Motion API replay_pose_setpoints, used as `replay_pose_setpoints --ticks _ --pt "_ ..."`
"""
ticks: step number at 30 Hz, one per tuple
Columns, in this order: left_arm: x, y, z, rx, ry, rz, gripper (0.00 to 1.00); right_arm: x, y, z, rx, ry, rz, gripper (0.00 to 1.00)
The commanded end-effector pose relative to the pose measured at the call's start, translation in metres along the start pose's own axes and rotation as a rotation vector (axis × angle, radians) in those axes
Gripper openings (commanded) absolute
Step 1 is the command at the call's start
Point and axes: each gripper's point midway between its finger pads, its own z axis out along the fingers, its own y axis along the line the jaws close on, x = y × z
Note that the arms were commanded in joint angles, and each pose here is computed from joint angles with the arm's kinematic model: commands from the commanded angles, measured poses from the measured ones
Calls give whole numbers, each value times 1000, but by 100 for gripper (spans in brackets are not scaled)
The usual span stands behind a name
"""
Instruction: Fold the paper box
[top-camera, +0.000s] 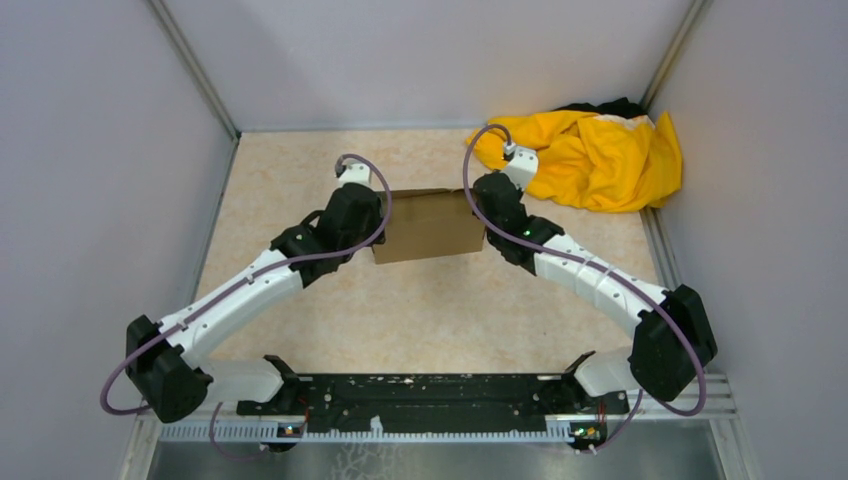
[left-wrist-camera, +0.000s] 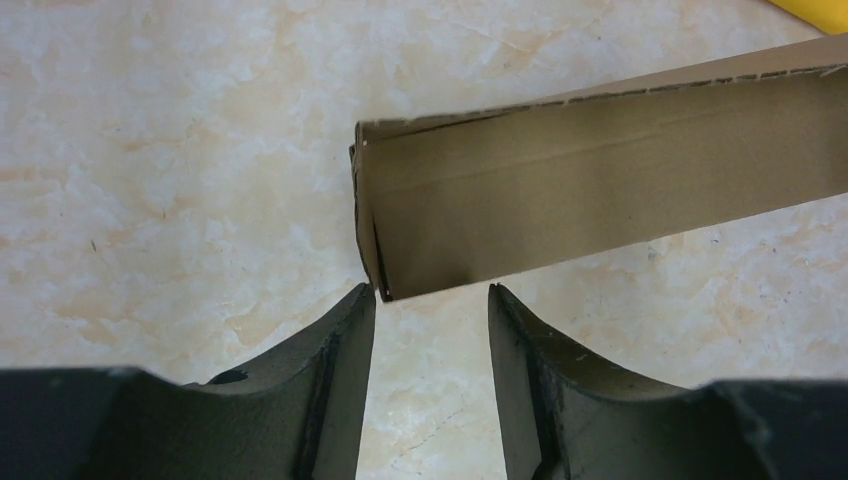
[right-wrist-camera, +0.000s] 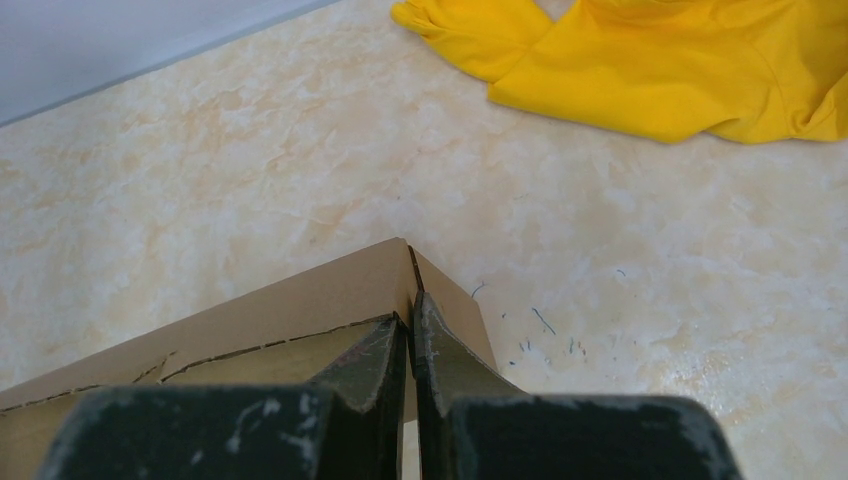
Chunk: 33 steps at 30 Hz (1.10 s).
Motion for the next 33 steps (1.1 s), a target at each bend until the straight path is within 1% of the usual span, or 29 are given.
replay_pose_setpoints --ticks 1,4,7,8,11,15,18,25,28,33 --pt "-13 14 -9 -35 -39 -2 52 63 -22 -6 51 210 -134 0" --pt "-18 19 -11 -47 -55 -8 53 63 -22 -6 51 211 -136 0" --pt "-21 23 -12 -55 -57 -4 60 63 -23 -7 51 212 -137 0" --pt "-21 25 -11 -58 -58 -5 61 64 -23 -7 52 213 -138 0" --pt "-23 29 -9 -58 -63 -12 62 62 -23 -7 50 211 -139 0" --pt "-36 37 -3 -45 -108 -13 61 62 -22 -7 45 212 -144 0" --pt "-49 37 4 5 -150 -6 60 62 -21 -6 43 212 -150 0" --pt "-72 20 15 136 -200 33 56 61 -20 -6 42 214 -162 0" --pt "-74 14 17 164 -198 45 51 61 -21 -6 44 215 -165 0" --pt "-72 7 20 194 -183 52 41 62 -21 -6 44 215 -165 0"
